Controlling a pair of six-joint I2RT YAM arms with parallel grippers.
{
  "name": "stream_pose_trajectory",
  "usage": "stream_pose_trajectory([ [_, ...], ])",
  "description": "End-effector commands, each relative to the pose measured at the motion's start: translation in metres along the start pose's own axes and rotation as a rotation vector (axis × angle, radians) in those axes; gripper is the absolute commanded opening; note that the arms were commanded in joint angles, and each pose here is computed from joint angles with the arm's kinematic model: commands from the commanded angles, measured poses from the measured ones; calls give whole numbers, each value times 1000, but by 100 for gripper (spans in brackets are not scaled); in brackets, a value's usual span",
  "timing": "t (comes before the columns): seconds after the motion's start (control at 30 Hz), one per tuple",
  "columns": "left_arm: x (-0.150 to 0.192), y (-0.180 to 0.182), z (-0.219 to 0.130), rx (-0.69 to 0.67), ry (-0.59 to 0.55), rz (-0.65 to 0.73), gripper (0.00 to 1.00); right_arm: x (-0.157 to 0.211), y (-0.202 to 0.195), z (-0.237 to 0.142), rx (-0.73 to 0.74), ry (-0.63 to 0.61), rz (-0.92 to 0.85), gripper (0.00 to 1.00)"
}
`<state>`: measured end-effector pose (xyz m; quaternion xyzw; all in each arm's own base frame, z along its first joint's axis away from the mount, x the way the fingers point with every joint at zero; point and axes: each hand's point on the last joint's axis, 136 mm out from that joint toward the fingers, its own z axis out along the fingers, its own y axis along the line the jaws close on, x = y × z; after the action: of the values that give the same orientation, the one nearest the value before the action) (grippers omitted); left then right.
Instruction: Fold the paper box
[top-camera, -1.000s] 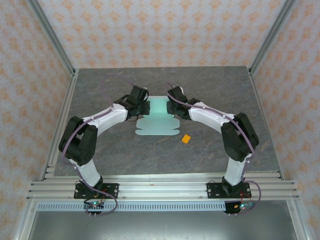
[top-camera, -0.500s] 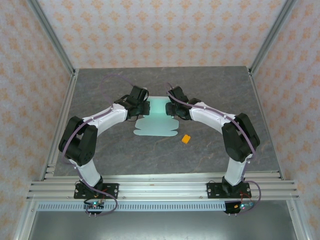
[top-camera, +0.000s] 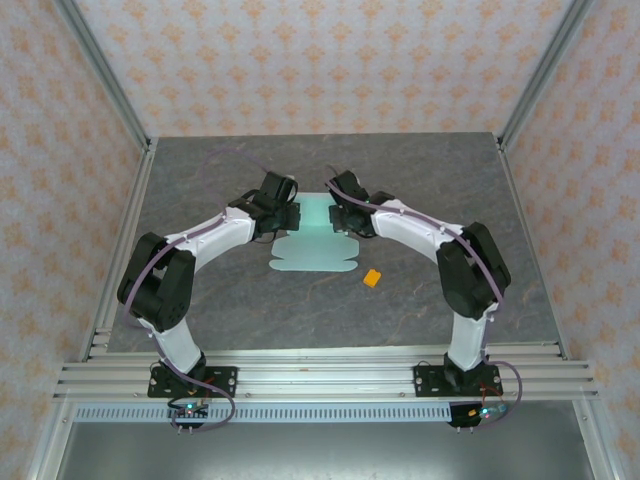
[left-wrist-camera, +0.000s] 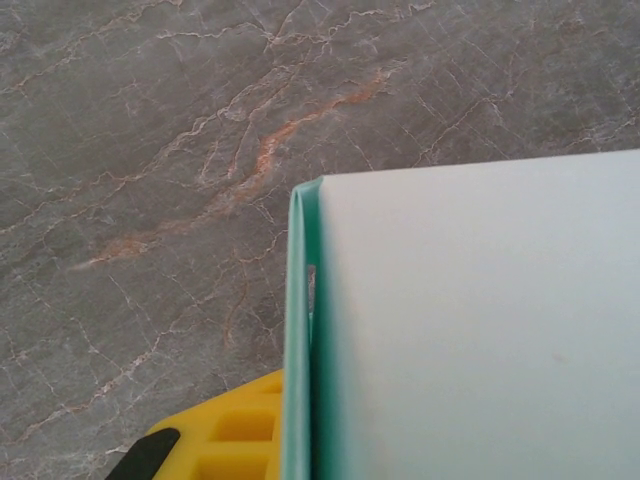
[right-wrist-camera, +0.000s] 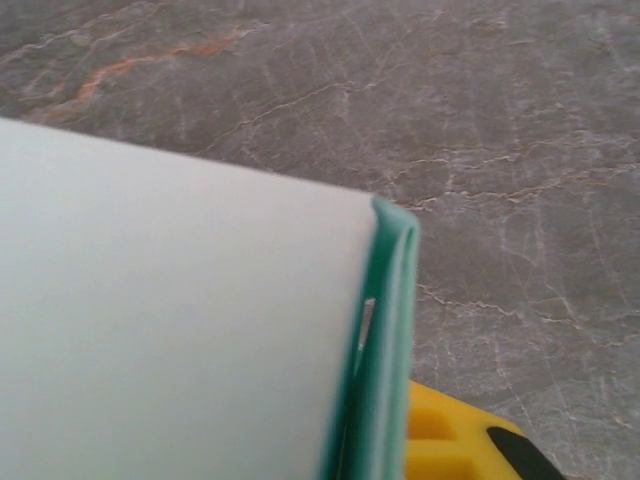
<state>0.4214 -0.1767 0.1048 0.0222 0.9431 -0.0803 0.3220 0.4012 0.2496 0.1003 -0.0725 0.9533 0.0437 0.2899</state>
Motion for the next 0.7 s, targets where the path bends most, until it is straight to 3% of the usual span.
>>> stream_pose_trajectory([
  [0.0,-17,2,-13,5,-59,-29,7,21,-48,6,277,65,20,15],
  [0.5,-13,0,-12,24,-58,-46,6,6,-84,10,590,-48,57,10],
  [0.67,-10,-2,-6,23,-44,-46,6,0,-75,13,556,-78,77,13],
])
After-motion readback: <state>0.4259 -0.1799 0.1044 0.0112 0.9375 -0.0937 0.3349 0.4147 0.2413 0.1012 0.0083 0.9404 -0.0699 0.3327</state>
